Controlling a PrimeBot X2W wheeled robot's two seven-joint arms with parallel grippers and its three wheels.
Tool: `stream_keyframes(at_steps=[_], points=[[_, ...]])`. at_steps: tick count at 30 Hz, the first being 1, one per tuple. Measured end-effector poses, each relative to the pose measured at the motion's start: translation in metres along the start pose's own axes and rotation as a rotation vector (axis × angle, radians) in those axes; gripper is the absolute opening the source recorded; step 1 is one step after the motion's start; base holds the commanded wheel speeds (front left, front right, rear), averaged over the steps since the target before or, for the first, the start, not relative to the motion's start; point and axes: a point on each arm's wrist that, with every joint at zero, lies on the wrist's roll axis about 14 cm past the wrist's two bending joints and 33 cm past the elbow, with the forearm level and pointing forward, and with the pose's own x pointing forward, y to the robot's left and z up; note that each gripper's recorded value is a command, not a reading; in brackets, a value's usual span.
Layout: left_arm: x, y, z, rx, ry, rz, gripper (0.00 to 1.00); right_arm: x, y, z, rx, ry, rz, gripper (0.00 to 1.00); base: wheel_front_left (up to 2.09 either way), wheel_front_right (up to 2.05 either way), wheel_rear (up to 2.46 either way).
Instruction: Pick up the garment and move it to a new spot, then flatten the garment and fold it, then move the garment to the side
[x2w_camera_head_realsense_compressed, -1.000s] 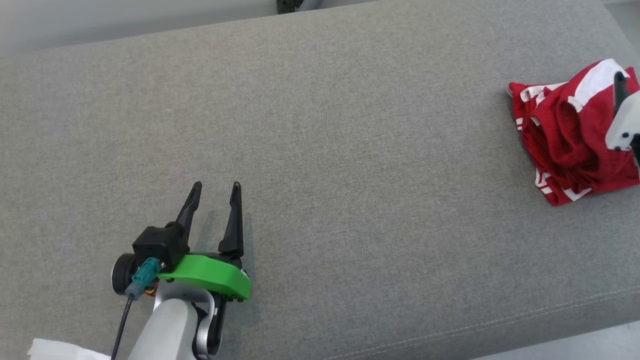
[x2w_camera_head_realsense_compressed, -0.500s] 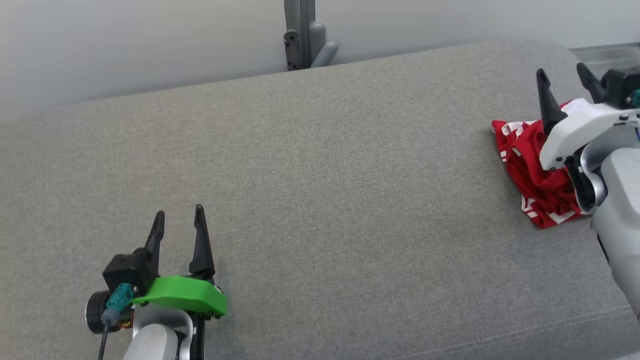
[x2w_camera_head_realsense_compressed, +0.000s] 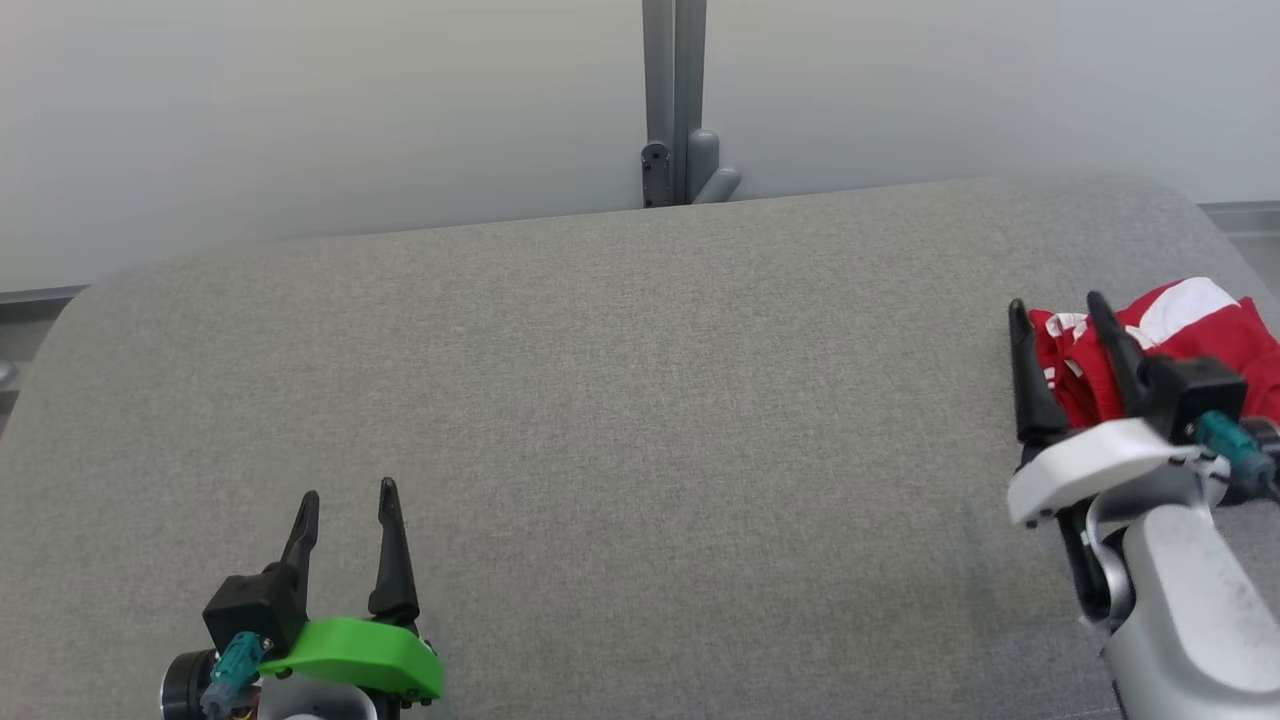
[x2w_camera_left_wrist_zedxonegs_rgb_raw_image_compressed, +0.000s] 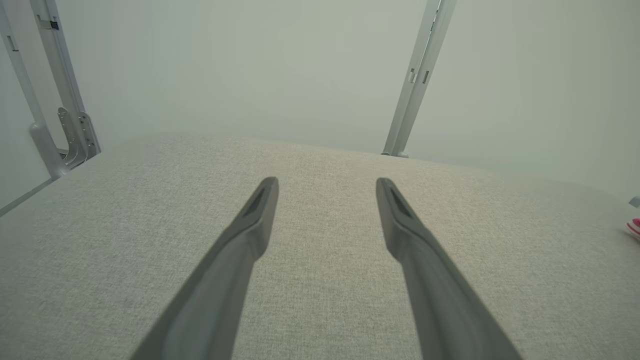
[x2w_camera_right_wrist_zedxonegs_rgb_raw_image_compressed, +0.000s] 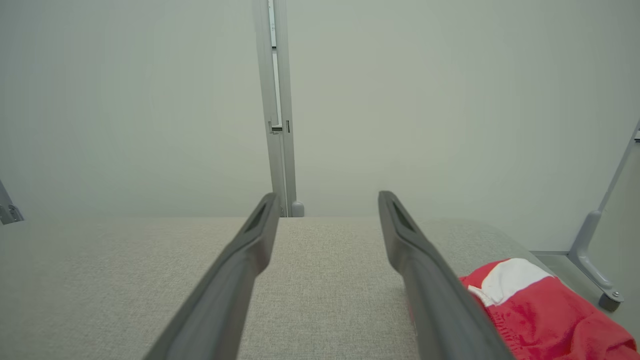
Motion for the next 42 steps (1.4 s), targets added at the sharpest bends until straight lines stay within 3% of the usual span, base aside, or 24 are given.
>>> stream_keyframes(at_steps=[4, 19, 42], points=[[-0.009, 0.007, 0.0, 0.007, -0.001, 0.026, 1.0, -0.023, 0.031, -0.009, 0.044, -0.009, 0.018, 1.0, 0.0, 0.0, 0.0], [-0.027, 0.018, -0.014, -0.001, 0.036, 0.065, 1.0, -0.069, 0.057, -0.024, 0.112, 0.034, 0.033, 1.0, 0.0, 0.0, 0.0], [-0.027, 0.01, -0.017, 0.013, 0.042, 0.045, 1.0, -0.075, 0.065, -0.036, 0.149, 0.062, 0.047, 1.0, 0.0, 0.0, 0.0]])
